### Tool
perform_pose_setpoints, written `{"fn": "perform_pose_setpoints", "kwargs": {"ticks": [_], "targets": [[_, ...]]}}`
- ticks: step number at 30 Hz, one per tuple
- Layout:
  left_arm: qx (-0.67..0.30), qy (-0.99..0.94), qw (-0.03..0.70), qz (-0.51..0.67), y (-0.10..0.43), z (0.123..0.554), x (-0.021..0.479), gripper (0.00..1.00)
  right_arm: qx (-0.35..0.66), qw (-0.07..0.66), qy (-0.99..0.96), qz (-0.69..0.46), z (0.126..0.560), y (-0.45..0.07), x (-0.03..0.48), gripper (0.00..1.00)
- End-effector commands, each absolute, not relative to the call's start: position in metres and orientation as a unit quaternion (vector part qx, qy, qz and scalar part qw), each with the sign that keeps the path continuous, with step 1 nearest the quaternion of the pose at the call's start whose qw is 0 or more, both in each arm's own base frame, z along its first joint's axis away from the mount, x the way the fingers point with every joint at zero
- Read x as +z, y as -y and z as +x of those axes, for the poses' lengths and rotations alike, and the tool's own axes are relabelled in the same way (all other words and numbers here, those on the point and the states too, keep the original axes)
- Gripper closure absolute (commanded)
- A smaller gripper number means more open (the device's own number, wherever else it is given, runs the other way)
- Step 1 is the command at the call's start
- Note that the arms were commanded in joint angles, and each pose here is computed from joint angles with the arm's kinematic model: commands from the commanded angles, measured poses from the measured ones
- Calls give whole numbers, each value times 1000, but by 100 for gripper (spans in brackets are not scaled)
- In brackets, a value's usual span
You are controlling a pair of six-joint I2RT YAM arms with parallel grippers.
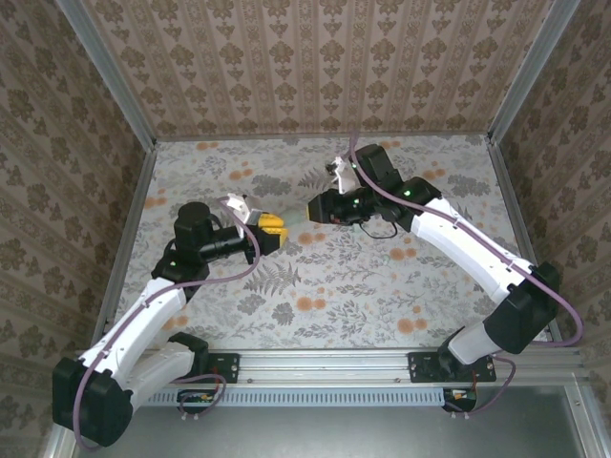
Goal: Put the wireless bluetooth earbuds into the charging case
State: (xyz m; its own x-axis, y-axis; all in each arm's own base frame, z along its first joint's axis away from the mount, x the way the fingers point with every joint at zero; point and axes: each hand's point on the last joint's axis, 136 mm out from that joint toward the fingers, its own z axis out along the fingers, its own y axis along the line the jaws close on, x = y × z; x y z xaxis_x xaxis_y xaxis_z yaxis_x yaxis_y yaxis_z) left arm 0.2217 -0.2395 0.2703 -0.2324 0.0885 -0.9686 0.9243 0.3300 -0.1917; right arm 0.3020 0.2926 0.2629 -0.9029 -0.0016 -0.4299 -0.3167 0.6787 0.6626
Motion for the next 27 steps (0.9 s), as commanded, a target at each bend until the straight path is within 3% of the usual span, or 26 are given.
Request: {"fn": "perform_pose_setpoints", "kwargs": {"ticks": [1,11,20,27], "targets": [[-414,-668,485,384,234,224,263,66,292,207,-931,-70,318,-255,222,57],[-404,-683,473,382,233,226,249,59,84,215,-972,-43,393,-169,152,41],[-402,-695,459,381,235,231,234,54,54,149,-985,-62,439,-171,95,34],[-397,-703,452,380,235,233,225,50,32,86,-994,-50,436,-174,55,30]]}}
